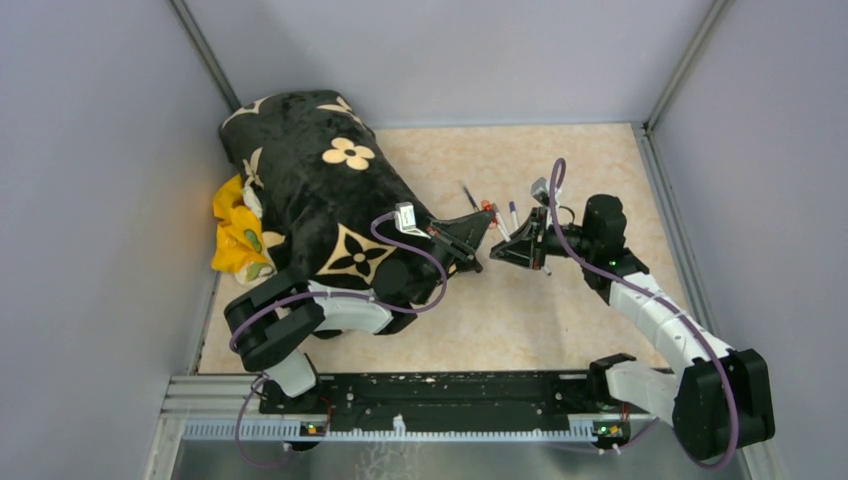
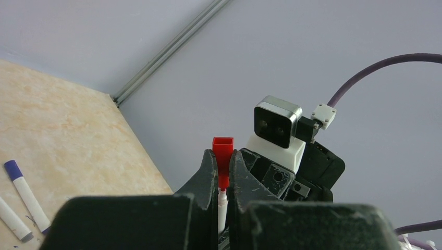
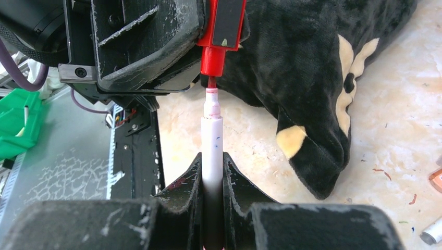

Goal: Insert the pens into the pen caps
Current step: Insert the pen cap onto the pen.

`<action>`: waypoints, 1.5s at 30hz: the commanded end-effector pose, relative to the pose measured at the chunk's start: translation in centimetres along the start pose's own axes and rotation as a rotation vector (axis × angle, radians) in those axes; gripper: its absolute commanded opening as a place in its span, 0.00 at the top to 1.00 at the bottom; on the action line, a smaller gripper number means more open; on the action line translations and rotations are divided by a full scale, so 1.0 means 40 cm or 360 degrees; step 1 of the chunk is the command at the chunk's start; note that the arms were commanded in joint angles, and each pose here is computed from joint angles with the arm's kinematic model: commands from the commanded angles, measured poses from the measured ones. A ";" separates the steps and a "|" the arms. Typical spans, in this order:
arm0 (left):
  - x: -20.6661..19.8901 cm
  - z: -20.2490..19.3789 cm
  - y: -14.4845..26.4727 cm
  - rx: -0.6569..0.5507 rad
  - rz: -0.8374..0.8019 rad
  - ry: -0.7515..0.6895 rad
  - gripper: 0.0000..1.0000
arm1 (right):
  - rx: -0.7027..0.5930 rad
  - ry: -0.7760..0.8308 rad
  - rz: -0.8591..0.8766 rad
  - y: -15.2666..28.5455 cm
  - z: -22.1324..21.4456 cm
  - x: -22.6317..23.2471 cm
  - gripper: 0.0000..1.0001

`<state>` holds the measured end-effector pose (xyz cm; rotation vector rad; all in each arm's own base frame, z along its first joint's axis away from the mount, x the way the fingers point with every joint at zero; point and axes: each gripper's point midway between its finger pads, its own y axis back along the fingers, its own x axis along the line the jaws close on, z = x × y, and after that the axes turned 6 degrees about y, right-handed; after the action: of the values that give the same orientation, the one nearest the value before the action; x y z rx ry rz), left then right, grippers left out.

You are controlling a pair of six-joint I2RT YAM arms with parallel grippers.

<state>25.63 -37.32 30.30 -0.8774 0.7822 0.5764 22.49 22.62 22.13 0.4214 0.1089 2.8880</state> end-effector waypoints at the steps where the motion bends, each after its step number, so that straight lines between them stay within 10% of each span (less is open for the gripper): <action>1: -0.160 0.122 0.003 -0.0291 -0.0368 0.0232 1.00 | -0.0006 0.0046 -0.0002 -0.007 0.009 -0.002 1.00; 45: -0.135 -0.008 0.008 -0.0103 -0.0344 0.0318 1.00 | -0.0064 -0.0054 -0.0233 -0.006 0.032 -0.054 1.00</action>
<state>26.10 -38.79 28.45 -0.8803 0.8596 0.5827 23.67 22.36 21.52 0.4996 0.1194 2.7795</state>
